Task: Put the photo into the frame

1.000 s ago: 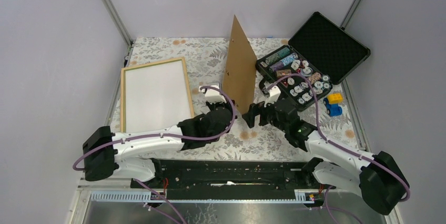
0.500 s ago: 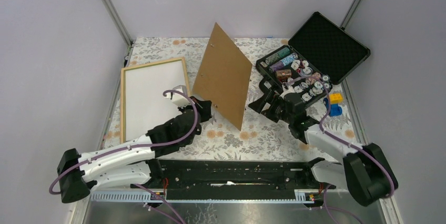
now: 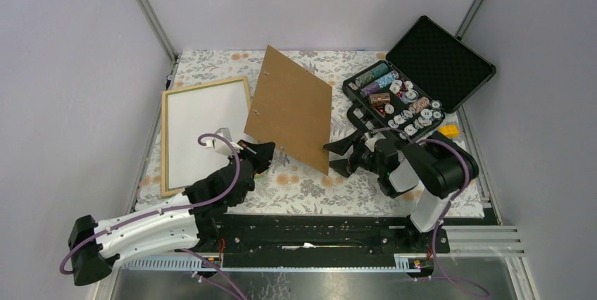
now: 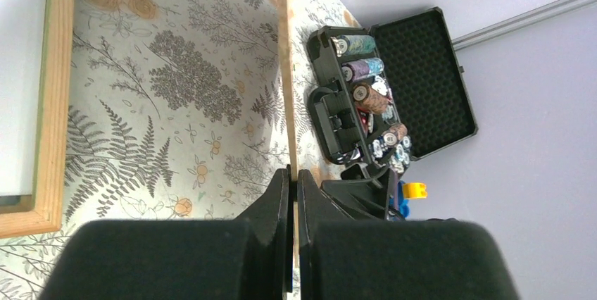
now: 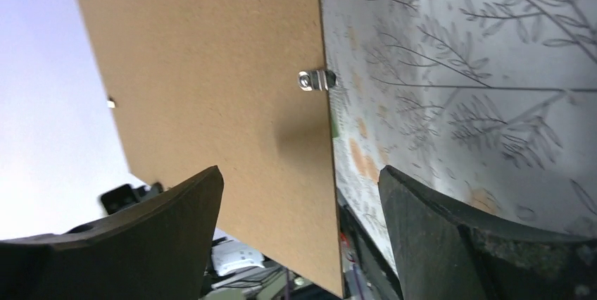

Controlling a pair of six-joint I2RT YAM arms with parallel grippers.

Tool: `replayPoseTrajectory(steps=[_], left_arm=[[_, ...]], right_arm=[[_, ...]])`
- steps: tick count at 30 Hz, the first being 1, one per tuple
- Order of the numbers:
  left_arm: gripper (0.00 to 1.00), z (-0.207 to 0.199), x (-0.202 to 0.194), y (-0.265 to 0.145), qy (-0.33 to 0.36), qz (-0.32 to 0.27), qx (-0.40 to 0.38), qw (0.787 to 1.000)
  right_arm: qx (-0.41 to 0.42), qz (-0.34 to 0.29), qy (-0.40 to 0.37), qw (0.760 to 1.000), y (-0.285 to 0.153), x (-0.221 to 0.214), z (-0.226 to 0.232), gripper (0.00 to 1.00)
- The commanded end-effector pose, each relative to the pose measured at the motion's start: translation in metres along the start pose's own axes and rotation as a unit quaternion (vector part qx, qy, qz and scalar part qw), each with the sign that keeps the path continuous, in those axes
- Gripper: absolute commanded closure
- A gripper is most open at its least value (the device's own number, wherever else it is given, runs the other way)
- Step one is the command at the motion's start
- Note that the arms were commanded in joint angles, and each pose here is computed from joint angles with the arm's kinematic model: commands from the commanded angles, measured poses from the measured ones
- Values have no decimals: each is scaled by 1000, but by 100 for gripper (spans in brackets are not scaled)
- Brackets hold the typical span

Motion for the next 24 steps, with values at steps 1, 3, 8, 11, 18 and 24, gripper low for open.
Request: replayPoseTrajectory(steps=[1, 3, 8, 11, 18, 24], left_arm=[[100, -18, 13, -4, -87, -18, -44, 995], [100, -16, 11, -4, -96, -17, -43, 994], [100, -11, 11, -7, -111, -18, -48, 992], [100, -9, 12, -9, -117, -18, -50, 992], [94, -11, 7, -14, -86, 0, -70, 994], [25, 5, -7, -21, -16, 43, -56, 997]], right_arm=[[137, 71, 13, 988, -1, -23, 52, 15], [140, 83, 19, 986, 5, -28, 55, 21], [177, 68, 3, 982, 3, -34, 76, 39], [181, 64, -10, 981, 4, -35, 85, 53], [205, 56, -27, 977, 2, -29, 100, 100], [244, 62, -77, 965, -15, -13, 136, 100]])
Point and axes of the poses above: each gripper's point midway between its finger pads, its own y axis out along the fingers, its own z axis along the line the jaws close on, x = y × z, the point moved 4 cm from there along -y, back along the fingers, and after that the axes turned 13 degrees about y, right-handed, at the moved point
